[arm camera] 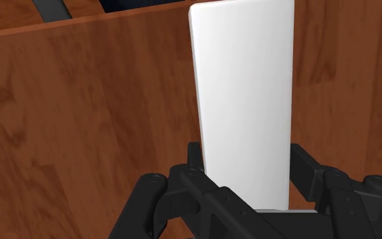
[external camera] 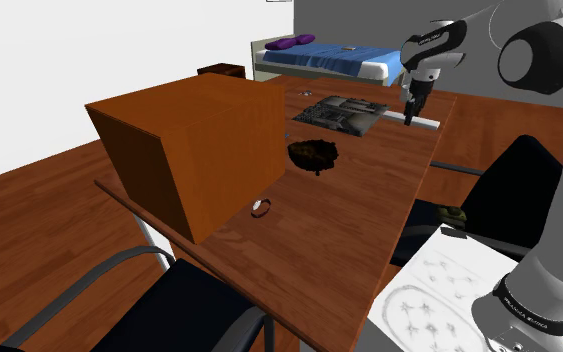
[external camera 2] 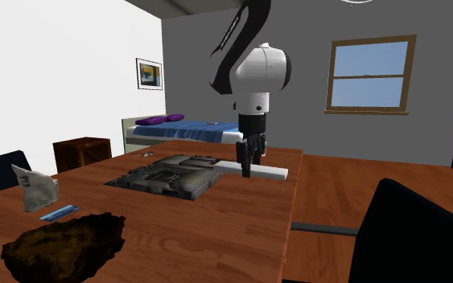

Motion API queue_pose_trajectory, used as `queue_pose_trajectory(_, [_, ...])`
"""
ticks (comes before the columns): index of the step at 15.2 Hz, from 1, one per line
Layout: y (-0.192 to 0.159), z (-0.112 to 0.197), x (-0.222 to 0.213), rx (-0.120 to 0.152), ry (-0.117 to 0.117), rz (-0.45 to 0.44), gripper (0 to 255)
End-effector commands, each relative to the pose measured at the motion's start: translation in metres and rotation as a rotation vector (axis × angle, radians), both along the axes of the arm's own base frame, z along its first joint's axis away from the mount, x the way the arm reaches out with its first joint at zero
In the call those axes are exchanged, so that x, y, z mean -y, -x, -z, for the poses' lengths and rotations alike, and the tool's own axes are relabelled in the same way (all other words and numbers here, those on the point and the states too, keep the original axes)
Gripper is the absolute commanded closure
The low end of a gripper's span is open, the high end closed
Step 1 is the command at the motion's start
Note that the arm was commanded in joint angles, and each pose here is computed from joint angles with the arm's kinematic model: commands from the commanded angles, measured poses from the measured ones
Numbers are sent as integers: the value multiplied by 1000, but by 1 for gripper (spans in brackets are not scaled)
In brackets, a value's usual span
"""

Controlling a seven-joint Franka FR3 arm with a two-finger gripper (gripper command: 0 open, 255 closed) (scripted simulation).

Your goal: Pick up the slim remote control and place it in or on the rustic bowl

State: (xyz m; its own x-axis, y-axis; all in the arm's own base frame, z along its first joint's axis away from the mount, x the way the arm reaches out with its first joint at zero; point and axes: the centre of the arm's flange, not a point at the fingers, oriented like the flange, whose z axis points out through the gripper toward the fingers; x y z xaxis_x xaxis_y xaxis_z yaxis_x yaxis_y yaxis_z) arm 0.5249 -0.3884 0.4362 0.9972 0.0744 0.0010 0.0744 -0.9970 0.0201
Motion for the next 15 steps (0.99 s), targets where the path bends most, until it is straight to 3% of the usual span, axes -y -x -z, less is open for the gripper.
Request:
queue_pose_trajectory(1, [2, -11, 0, 0, 0, 0, 255])
queue_pose_trajectory(11, [2, -62, 0, 0, 0, 0, 255])
queue_pose_trajectory(15, [-14, -62, -50, 0, 0, 0, 255])
